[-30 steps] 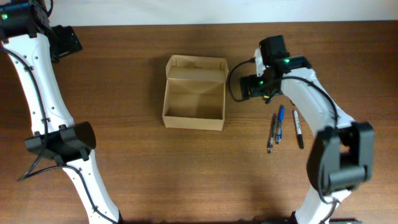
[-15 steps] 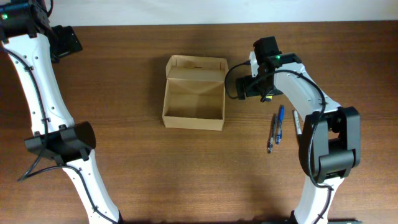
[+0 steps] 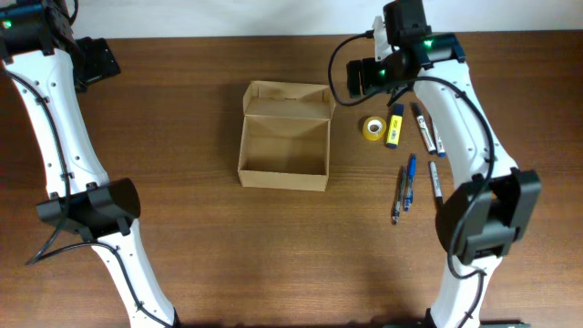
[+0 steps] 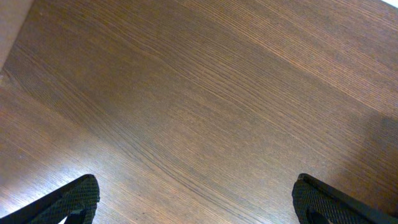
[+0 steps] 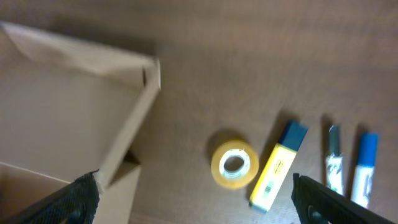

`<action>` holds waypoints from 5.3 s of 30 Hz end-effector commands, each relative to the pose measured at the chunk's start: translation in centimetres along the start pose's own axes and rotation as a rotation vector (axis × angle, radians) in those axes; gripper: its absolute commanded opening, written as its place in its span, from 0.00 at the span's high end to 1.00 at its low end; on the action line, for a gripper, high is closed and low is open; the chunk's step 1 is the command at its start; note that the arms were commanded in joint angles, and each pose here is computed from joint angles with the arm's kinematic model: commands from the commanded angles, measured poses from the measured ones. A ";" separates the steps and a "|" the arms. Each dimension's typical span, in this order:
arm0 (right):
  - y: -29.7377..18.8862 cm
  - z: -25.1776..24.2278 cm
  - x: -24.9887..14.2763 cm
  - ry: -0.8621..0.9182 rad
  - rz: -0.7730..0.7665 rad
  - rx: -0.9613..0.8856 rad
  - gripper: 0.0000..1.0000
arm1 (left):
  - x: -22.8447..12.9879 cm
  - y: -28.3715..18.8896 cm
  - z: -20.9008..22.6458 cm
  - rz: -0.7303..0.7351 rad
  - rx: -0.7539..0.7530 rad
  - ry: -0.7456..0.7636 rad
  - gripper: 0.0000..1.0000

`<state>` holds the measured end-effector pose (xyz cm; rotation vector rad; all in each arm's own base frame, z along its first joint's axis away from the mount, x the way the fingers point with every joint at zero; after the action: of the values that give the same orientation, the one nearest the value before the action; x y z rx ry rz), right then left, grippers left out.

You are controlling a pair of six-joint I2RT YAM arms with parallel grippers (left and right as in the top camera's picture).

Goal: Pack container
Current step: 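Move the right gripper over the tape roll and grasp it, then carry the tape roll into the box and release it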

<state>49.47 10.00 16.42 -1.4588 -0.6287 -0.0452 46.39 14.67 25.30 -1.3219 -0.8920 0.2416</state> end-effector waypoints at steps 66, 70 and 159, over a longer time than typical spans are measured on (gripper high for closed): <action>13.5 0.0 -8.9 -0.011 0.384 0.024 0.22 | 0.2 -1.3 0.5 -0.023 -0.002 0.007 0.00; 13.5 -0.3 -8.8 -0.006 0.381 0.022 0.22 | 0.2 -1.3 0.5 -0.023 -0.002 0.007 0.00; -3.6 18.7 0.6 -0.735 0.043 0.054 0.36 | 0.2 -1.3 0.5 -0.023 -0.002 0.007 0.00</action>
<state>40.07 28.58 11.09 -1.2910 -1.0658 0.7753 46.37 14.67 25.28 -1.3220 -0.8907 0.2422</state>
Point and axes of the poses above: each gripper's point midway between its finger pads, its own y axis out along the fingers, its own z axis along the line the jaws close on, x = y × z, the point moved 1 cm from there along -y, back along the fingers, and after that the axes turned 14 degrees about -y, right-handed, at the moved point
